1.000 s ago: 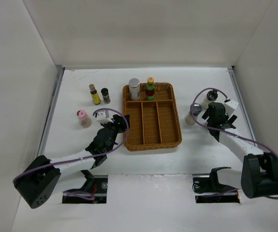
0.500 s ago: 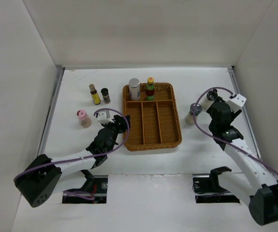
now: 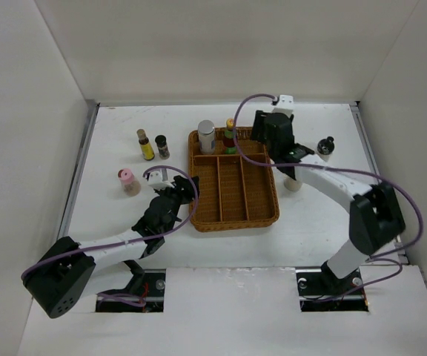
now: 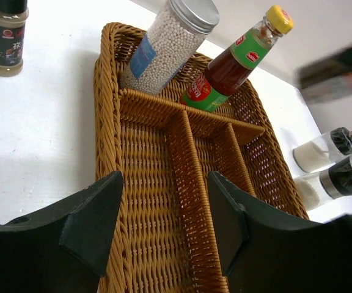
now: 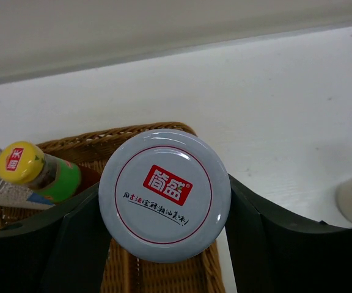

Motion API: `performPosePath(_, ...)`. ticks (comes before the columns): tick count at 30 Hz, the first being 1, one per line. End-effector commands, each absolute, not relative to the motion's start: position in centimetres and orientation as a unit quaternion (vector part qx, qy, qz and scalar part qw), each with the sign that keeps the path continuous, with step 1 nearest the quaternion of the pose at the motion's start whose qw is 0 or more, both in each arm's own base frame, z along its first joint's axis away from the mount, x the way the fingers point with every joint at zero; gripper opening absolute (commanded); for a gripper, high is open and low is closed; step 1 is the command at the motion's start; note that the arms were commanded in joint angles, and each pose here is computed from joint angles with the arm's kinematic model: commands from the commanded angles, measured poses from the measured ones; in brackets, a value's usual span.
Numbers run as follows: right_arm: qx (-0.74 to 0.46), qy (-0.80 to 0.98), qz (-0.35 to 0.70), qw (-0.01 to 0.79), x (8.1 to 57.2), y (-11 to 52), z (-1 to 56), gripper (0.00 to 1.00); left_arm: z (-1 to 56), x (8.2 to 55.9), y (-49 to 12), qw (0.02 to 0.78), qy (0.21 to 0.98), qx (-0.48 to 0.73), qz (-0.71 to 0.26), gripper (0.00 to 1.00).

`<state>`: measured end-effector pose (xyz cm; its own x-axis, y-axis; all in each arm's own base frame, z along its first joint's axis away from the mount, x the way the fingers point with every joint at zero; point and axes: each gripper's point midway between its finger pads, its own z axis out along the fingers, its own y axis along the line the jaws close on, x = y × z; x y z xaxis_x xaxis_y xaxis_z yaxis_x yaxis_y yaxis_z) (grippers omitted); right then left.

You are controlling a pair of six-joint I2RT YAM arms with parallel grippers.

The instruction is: Organize the condiment bottles

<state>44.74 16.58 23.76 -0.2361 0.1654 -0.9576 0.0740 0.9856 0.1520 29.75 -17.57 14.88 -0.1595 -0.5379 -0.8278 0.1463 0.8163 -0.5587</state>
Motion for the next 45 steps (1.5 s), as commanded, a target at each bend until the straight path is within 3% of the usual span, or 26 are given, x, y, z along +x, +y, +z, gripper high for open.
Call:
performPosePath(1, 0.069, 0.74, 0.099, 0.662, 48.7, 20.1, 28.2, 0.45, 16.6, 30.0, -17.6, 0.646, 0.691, -0.146, -0.29, 0.55)
performPosePath(9, 0.054, 0.758, 0.107, 0.641, 52.7, 23.2, 24.6, 0.45, 16.4, 30.1, -17.6, 0.645, 0.693, -0.145, -0.287, 0.55)
performPosePath(19, 0.072, 0.798, 0.088, 0.592, 51.9, 22.0, 17.6, 0.48, 16.3, 30.2, -17.7, 0.644, 0.694, -0.145, -0.287, 0.55)
performPosePath(26, 0.064, 0.822, 0.071, 0.562, 51.3, 21.3, 15.5, 0.59, 16.3, 30.2, -17.8, 0.643, 0.695, -0.144, -0.288, 0.55)
performPosePath(30, 0.062, 0.831, 0.065, 0.549, 51.0, 21.0, 14.9, 0.75, 16.5, 30.2, -17.7, 0.645, 0.693, -0.145, -0.287, 0.55)
performPosePath(37, 0.073, 0.81, 0.107, 0.571, 49.8, 20.3, 18.6, 0.94, 16.5, 30.2, -17.6, 0.646, 0.692, -0.146, -0.287, 0.55)
performPosePath(45, 0.102, 0.772, 0.115, 0.617, 43.9, 15.2, 24.7, 0.93, 16.4, 30.0, -17.9, 0.644, 0.694, -0.142, -0.289, 0.55)
